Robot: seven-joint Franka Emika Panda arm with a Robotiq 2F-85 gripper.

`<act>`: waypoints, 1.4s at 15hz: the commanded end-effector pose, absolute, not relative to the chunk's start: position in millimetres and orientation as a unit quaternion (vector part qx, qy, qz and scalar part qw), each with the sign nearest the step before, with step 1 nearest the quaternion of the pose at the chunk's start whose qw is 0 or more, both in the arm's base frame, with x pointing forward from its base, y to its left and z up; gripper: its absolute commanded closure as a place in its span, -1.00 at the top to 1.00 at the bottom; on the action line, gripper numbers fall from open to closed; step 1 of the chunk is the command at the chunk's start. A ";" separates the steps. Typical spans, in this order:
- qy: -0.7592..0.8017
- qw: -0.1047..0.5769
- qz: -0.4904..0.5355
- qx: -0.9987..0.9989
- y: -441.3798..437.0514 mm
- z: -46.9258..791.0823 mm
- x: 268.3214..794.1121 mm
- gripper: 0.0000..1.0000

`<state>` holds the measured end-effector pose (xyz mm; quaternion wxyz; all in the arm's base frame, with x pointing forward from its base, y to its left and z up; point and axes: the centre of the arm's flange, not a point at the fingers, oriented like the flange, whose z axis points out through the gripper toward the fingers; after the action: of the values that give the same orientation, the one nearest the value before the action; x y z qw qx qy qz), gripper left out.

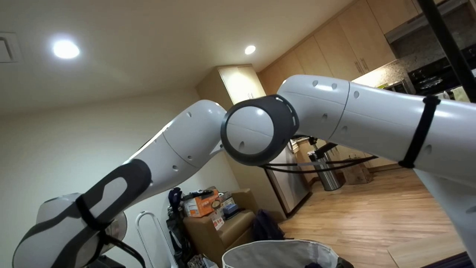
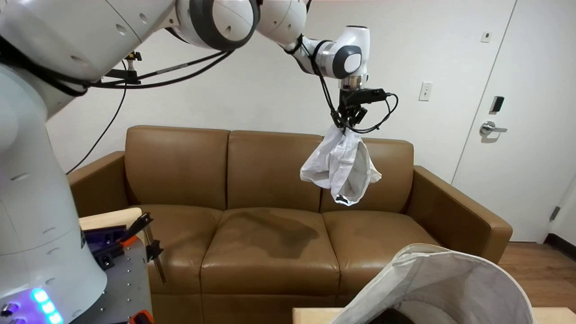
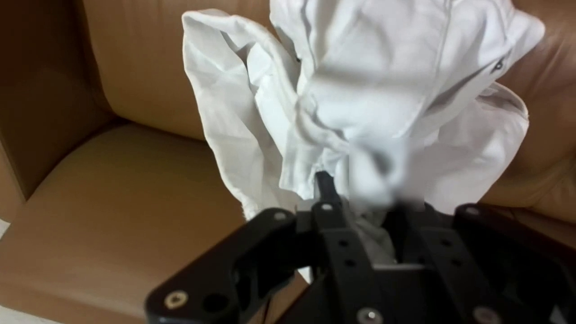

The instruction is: Remove the white clothing from the laundry bag and place it on the sofa

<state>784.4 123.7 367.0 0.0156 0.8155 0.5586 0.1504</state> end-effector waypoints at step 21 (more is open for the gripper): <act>0.651 -0.026 0.127 0.748 305.6 32.2 683.4 -0.78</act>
<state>699.6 292.5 80.5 -0.0549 0.7607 0.6352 0.1218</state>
